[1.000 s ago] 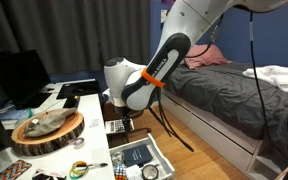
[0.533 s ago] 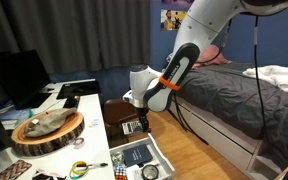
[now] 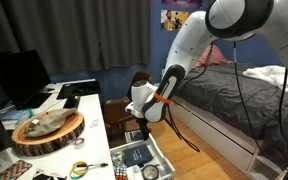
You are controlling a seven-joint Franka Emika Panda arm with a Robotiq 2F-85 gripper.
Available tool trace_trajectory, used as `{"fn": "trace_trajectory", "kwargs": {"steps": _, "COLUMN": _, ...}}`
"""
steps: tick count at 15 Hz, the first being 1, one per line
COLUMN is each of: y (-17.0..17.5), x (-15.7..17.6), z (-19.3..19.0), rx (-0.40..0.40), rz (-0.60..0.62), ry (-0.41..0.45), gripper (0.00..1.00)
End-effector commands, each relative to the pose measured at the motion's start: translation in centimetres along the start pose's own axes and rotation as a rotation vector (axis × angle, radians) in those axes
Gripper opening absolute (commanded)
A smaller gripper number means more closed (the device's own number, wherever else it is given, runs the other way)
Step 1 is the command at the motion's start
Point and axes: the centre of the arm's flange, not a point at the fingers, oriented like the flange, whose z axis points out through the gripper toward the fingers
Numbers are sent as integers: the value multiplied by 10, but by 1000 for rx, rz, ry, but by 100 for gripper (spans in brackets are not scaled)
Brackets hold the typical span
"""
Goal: Put the calculator inside the drawer
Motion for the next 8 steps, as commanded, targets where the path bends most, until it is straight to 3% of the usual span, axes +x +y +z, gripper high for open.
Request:
{"fn": "trace_trajectory", "kwargs": {"steps": 1, "y": 1, "x": 5, "z": 9, "rx": 6, "rz": -3, "ry": 1, "gripper": 78}}
{"fn": "trace_trajectory", "kwargs": {"steps": 5, "y": 4, "x": 11, "z": 21, "rx": 8, "rz": -6, "ry": 5, "gripper": 78}}
{"fn": "trace_trajectory", "kwargs": {"steps": 6, "y": 5, "x": 11, "z": 21, "rx": 7, "rz": -6, "ry": 6, "gripper": 53}}
{"fn": "trace_trajectory", "kwargs": {"steps": 8, "y": 21, "x": 8, "z": 33, "rx": 67, "rz": -2, "ry": 13, "gripper": 53}}
